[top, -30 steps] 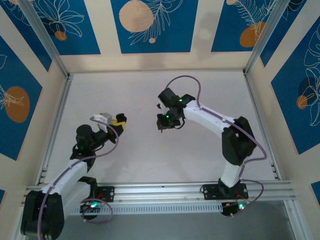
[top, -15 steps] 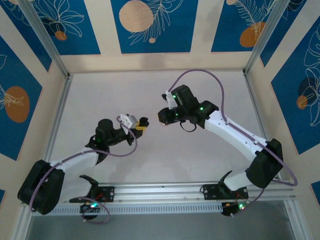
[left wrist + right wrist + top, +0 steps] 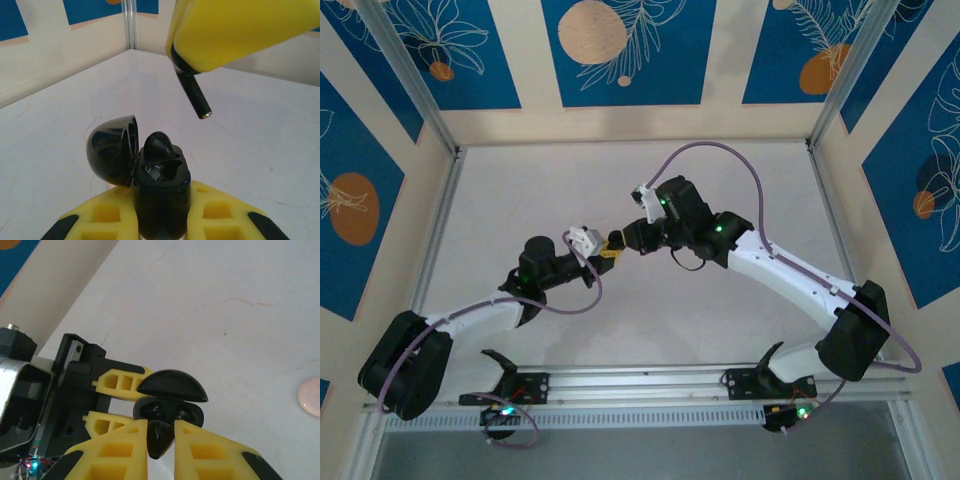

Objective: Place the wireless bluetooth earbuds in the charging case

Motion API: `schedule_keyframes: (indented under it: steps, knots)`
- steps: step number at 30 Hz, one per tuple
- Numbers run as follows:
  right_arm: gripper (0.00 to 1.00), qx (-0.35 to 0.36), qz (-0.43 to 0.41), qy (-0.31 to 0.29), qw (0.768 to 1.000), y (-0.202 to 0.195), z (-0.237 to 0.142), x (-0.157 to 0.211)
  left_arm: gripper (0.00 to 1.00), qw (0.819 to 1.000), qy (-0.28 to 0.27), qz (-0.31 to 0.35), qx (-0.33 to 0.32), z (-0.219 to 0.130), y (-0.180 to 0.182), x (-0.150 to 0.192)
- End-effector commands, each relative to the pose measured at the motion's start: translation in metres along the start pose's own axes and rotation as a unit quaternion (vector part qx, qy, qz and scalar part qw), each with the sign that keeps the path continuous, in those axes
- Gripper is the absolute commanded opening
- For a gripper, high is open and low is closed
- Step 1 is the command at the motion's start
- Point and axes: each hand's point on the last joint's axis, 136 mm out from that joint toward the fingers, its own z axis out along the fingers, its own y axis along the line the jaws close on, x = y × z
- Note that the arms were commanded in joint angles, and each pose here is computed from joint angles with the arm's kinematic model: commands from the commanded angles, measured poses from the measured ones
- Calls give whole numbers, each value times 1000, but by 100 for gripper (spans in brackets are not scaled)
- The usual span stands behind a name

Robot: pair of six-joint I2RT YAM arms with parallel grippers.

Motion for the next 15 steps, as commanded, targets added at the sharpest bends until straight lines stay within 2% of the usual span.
schedule_keyframes:
  steps: [1, 15]
  knots:
    - [16, -12, -12, -11, 1000, 6, 5, -4, 17, 999, -34, 26, 1, 3, -1, -25]
    - [16, -23, -7, 7, 1000, 7, 19, 2, 17, 998, -59, 30, -3, 0, -2, -40]
